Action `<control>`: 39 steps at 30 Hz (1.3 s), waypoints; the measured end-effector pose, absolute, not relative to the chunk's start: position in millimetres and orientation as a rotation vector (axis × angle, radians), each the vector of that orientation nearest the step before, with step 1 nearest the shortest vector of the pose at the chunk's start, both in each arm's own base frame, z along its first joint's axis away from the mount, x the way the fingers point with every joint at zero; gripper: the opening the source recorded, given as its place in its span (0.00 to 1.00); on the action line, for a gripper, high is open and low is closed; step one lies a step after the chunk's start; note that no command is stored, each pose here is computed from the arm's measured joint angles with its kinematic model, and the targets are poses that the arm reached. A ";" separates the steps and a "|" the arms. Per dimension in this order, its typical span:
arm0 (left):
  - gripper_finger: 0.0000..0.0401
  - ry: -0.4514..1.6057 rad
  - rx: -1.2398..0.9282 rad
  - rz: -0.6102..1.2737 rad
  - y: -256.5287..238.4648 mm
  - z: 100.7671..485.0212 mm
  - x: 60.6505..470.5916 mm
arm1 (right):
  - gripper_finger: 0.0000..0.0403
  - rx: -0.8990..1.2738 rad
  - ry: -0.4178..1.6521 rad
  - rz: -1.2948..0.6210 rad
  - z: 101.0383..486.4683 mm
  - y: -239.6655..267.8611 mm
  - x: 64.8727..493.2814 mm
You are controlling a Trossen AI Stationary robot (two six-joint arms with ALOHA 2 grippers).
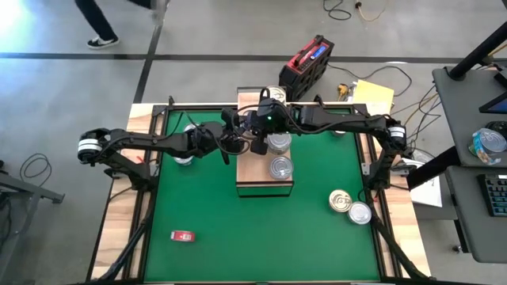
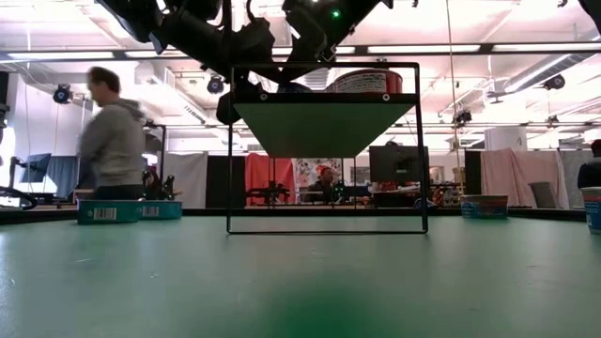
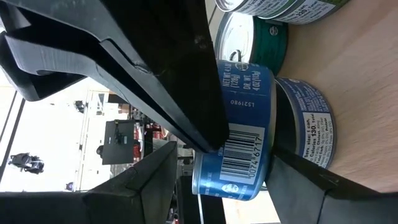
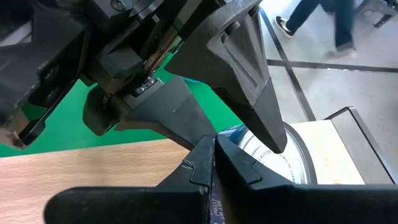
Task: Stack canned seafood by type on shelf
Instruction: Stack the blue tuna can on top of the blue tuna can on the shelf
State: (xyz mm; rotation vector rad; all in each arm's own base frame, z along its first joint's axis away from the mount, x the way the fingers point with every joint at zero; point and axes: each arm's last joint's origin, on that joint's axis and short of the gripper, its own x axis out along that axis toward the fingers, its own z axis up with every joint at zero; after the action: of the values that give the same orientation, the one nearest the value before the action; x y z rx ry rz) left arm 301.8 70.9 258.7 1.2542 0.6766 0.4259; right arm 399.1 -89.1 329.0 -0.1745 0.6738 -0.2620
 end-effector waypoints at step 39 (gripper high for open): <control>0.60 0.678 1.252 0.425 72.9 258.5 301.4 | 0.02 -0.175 0.674 -0.262 328.9 -89.1 399.1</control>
State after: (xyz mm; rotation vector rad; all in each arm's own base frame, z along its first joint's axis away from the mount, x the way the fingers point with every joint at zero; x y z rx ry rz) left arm 301.4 72.9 258.5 1.2517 0.6776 0.4246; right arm 399.1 -89.1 328.9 -0.1748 0.6742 -0.2618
